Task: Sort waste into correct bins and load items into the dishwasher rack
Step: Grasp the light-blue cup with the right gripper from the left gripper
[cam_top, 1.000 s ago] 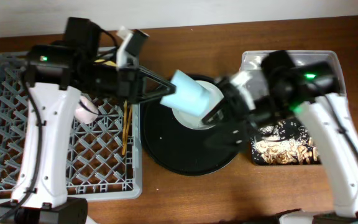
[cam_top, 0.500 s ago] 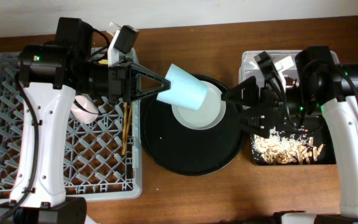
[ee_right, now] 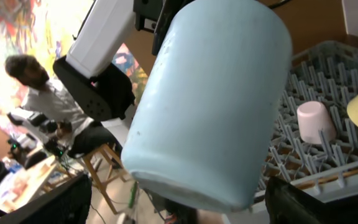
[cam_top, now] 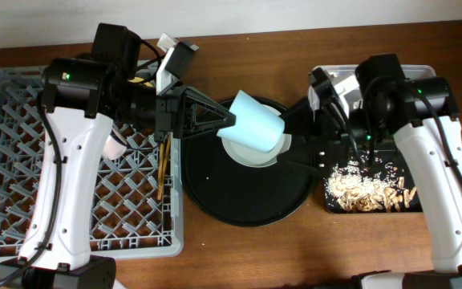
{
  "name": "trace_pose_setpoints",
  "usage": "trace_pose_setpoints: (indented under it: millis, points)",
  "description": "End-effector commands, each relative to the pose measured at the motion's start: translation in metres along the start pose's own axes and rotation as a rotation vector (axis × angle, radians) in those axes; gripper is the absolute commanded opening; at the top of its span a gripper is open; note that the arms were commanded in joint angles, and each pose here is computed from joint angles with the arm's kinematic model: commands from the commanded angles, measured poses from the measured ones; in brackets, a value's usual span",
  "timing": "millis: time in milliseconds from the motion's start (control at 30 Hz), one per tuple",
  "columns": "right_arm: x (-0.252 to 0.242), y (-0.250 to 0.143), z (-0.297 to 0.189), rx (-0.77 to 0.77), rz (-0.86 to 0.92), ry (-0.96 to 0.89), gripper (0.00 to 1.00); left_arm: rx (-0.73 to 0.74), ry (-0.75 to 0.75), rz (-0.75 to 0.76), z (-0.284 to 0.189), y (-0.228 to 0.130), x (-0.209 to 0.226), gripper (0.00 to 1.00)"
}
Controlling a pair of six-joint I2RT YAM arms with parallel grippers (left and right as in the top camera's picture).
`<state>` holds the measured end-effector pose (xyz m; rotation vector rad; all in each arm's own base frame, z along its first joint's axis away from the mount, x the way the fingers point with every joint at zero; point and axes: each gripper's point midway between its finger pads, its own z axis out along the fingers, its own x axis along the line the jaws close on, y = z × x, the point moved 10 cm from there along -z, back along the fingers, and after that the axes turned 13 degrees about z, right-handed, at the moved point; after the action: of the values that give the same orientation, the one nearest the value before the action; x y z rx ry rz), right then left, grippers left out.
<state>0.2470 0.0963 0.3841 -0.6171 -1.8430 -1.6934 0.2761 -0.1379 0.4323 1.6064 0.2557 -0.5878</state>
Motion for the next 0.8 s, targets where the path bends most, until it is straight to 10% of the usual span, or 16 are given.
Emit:
trace_pose_setpoints:
  millis: [0, 200, 767]
  points:
    - [-0.002, 0.000, 0.010, 0.005, -0.033, 0.051, 0.89, -0.012, -0.034, 0.033, 0.005, 0.001, -0.003, 0.00]
    - [-0.002, 0.000, 0.016, 0.020, -0.059, 0.069, 0.75, 0.000, -0.055, 0.048, 0.012, 0.000, -0.005, 0.00]
    - [-0.009, 0.008, -0.001, -0.026, -0.096, 0.017, 0.83, -0.002, -0.052, 0.042, 0.011, 0.000, -0.005, 0.00]
